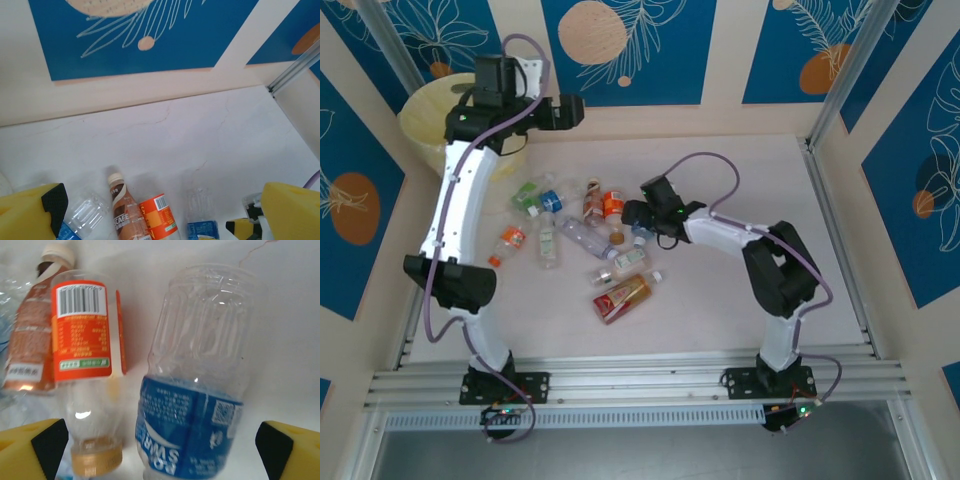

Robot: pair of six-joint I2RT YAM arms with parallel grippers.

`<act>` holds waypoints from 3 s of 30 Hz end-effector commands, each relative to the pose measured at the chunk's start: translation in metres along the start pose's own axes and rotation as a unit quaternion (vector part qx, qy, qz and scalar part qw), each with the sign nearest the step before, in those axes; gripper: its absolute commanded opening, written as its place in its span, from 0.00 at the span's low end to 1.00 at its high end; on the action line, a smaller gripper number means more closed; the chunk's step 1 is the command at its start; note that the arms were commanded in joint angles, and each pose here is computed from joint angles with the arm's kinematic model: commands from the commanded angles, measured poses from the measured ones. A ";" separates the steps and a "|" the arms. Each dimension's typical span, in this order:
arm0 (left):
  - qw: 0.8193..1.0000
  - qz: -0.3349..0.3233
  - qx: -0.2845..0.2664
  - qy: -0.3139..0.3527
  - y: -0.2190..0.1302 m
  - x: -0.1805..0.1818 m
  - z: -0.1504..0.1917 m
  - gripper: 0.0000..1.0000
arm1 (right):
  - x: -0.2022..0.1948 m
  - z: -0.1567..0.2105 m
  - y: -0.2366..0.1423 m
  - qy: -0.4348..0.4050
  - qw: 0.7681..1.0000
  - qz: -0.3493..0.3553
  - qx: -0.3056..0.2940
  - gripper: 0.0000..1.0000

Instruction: Put the plastic bottles in the bin

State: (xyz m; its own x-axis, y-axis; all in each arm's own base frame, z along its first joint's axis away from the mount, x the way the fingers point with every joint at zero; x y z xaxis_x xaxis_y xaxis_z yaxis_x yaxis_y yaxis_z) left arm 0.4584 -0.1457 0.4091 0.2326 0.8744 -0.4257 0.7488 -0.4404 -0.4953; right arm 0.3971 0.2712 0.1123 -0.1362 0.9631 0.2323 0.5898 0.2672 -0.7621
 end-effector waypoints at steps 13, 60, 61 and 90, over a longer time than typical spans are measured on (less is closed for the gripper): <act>0.998 0.016 -0.012 -0.067 0.009 0.013 0.074 1.00 | -0.023 0.025 0.039 -0.022 0.994 0.097 0.043 0.86; 0.917 0.323 0.170 -0.161 0.067 -0.055 0.167 0.67 | 0.102 -0.020 -0.132 -0.245 0.884 -0.349 -0.194 0.59; 0.917 0.324 0.170 -0.160 0.067 -0.055 0.166 0.65 | 0.102 -0.020 -0.132 -0.245 0.883 -0.349 -0.194 0.59; 0.964 -0.154 -0.207 0.069 -0.058 0.056 -0.093 0.54 | 0.006 -0.039 -0.169 -0.127 0.928 -0.254 -0.239 1.00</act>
State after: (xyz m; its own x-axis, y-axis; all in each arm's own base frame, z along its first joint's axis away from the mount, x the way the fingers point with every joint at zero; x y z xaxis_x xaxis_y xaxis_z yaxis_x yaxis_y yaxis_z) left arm 0.4707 -0.0987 0.4975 0.2462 0.9059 -0.3446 0.9325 -0.3184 -0.1707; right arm 0.3247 0.2346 0.2648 -0.6726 0.6877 0.2734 0.6479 0.7257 -0.2314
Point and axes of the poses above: each hand's point on the last joint's axis, 136 mm out from that joint toward the fingers, its own y axis out along the fingers, its own x axis along the line the jaws close on, z = x × y, the point moved 3 cm from there along -y, back along the fingers, and after that the axes turned 11 degrees about -y, right-handed, at the moved point
